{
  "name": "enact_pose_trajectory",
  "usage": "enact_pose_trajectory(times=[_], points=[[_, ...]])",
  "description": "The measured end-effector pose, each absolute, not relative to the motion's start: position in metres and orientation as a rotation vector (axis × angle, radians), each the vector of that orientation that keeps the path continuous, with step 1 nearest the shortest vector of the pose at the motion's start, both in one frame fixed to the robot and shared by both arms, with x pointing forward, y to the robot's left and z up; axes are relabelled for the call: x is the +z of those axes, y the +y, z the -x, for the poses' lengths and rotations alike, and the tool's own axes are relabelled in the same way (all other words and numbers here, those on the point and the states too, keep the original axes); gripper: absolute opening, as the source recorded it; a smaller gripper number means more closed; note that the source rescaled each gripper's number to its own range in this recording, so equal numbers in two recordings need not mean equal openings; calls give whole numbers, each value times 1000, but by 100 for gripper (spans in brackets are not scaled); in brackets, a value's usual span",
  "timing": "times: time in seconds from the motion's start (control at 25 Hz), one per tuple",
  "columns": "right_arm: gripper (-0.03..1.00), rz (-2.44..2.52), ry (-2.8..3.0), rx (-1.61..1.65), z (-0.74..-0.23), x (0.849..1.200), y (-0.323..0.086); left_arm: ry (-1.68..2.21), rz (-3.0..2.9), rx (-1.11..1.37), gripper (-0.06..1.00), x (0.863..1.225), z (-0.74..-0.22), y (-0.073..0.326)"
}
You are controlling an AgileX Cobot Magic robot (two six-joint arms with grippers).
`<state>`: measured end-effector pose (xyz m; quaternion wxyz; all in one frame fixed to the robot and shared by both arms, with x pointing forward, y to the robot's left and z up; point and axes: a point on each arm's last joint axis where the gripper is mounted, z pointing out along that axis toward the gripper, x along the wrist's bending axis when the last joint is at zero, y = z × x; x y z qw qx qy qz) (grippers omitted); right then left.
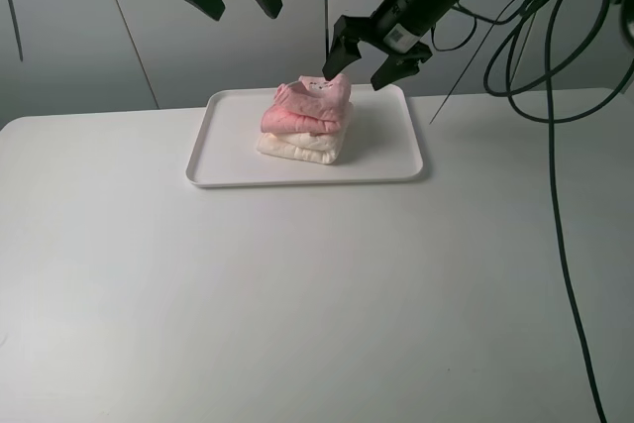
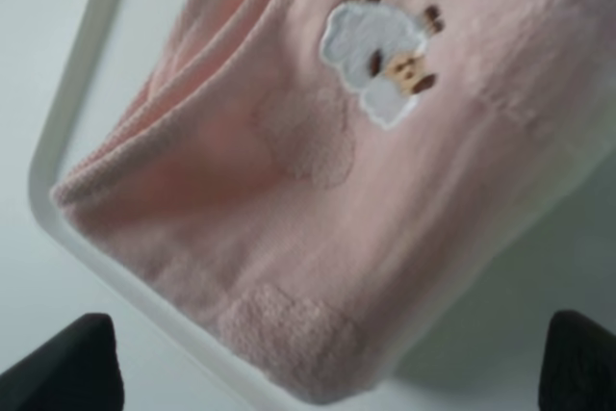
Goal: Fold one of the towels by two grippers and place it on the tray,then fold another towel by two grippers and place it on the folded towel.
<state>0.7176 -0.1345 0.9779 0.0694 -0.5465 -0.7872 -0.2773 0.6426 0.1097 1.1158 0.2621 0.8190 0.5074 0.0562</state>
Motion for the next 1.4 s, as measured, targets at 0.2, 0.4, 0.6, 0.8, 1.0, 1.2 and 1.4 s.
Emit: enact_pose_trajectory(times=[0.2,0.4,0.6,0.8,1.0,1.2,1.4], points=[[93,1766,-2607,-744,-700,1040,-160,1357,-2222,323,100,1146,-628,126],[93,1858,-2690,-759,-653,1073,-181,1417,-2263,483,100,1162,-592,155],[93,1898,-2715,-701,-567,1062,-207,1536,-2221,593,100,1162,-533,191],[99,1895,-2719,-665,-481,1059,-230,1593,-2128,666,100,1160,-460,227],[100,1934,-2721,-808,-410,1069,-248,1706,-2084,701,100,1129,-401,258],[100,1989,-2709,-1078,-350,1086,-263,1690,-1968,649,100,1112,-342,278],[100,1991,-2717,-1298,-298,1099,-276,1603,-1818,613,100,1106,-293,292]])
